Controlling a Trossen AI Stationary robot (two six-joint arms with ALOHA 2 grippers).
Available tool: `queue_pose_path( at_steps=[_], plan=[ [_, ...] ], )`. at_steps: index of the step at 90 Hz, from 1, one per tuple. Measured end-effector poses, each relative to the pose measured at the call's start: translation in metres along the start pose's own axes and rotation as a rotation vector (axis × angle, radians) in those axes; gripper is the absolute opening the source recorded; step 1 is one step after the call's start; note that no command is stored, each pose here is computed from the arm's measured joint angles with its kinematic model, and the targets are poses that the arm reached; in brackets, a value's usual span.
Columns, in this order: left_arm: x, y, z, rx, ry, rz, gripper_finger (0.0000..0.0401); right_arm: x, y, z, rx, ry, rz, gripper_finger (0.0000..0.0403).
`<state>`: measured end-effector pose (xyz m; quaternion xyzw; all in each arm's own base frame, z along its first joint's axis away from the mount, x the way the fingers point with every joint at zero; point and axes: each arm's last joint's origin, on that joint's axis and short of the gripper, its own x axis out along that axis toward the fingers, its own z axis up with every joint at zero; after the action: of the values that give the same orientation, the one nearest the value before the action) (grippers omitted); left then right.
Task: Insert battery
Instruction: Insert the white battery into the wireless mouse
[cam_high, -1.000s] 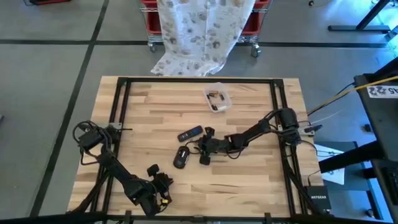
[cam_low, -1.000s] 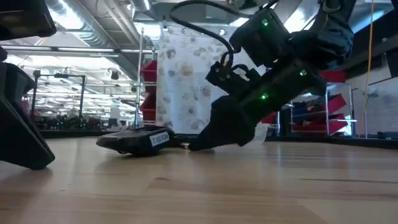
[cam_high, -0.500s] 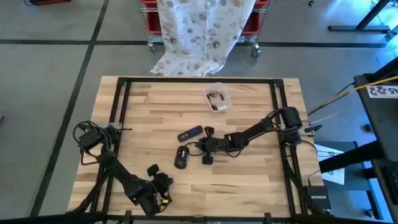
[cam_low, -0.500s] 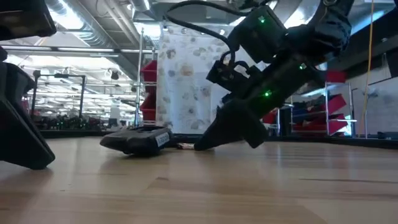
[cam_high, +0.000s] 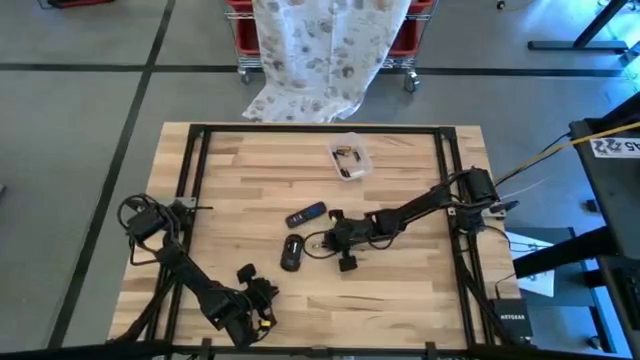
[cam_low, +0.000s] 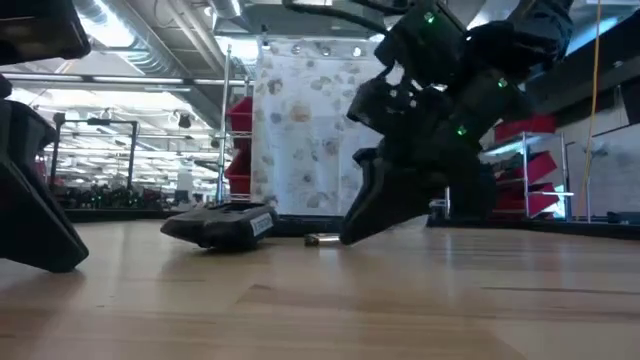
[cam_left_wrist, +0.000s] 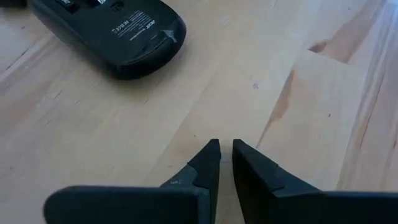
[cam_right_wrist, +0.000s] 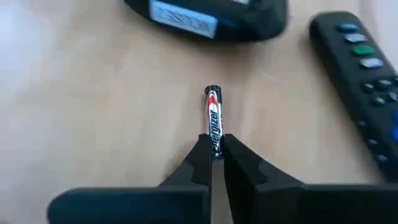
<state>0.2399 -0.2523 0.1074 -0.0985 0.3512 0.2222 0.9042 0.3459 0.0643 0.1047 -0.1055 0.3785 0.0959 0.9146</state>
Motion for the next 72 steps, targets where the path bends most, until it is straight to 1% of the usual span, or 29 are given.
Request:
queue_pose_path(
  at_steps=[18,37,42,53,72],
  plan=[
    [0.000,0.001,0.000,-0.001,0.006,0.007,0.0027,-0.003,0.014,0.004,-0.028,-0.006,-0.049,0.0001],
    [-0.001,0.010,-0.003,-0.041,0.050,0.080,0.0027,-0.004,0.023,0.005,0.012,-0.010,-0.087,0.0000],
    [-0.001,0.014,-0.003,-0.060,0.059,0.112,0.0027,-0.004,0.026,0.006,0.022,-0.012,-0.082,0.0000],
    [0.001,0.025,-0.002,-0.117,0.055,0.199,0.0027,-0.004,0.028,0.007,0.028,-0.017,-0.030,0.0000],
    [0.017,0.042,0.003,-0.132,0.018,0.277,0.0027,-0.004,0.028,0.007,0.029,-0.019,-0.024,0.0000]
  ],
)
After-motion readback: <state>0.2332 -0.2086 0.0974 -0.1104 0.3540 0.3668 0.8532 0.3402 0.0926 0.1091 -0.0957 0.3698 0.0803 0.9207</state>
